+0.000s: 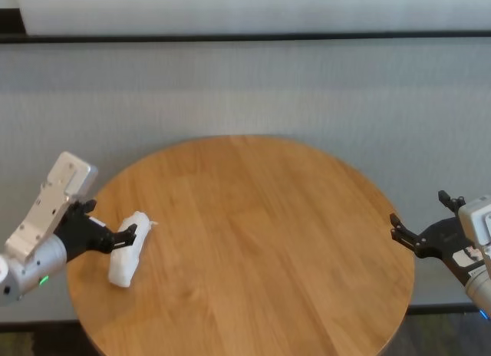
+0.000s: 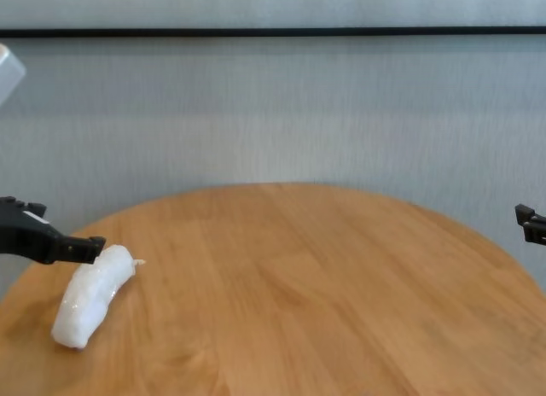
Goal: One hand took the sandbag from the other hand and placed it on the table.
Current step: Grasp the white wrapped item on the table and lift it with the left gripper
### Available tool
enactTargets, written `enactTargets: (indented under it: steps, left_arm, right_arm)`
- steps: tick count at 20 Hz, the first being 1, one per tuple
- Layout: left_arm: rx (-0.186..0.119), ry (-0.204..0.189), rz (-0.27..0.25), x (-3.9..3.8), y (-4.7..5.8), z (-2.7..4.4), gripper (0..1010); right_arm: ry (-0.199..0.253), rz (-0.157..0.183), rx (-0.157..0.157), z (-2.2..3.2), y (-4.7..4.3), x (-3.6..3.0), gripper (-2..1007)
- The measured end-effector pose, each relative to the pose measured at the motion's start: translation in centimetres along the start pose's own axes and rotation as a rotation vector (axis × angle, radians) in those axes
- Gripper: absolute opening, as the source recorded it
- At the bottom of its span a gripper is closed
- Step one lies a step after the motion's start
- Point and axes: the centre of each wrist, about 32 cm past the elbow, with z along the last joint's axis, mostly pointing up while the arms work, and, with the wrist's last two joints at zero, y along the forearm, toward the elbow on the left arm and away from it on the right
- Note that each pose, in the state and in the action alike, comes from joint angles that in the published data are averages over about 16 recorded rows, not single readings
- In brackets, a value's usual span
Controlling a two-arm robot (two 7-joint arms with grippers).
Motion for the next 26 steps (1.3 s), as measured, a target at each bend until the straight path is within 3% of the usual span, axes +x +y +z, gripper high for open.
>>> enactTargets:
  steps: [6, 12, 18, 26]
  left_arm:
    - [0.064, 0.023, -0.026, 0.84, -1.4, 1.35, 1002]
    - [0.11, 0.028, -0.041, 1.08, -2.3, 1.9, 1002]
    - [0.141, 0.027, -0.053, 0.87, -2.9, 1.69, 1002]
    - [0.169, 0.037, -0.059, 0.63, -4.0, 0.66, 1002]
  right_arm:
    - [0.0, 0.0, 0.0, 0.0, 0.0, 0.0, 1001]
    - [0.0, 0.0, 0.0, 0.0, 0.0, 0.0, 1001]
    - [0.0, 0.0, 0.0, 0.0, 0.0, 0.0, 1001]
    - [0.0, 0.0, 0.0, 0.0, 0.0, 0.0, 1001]
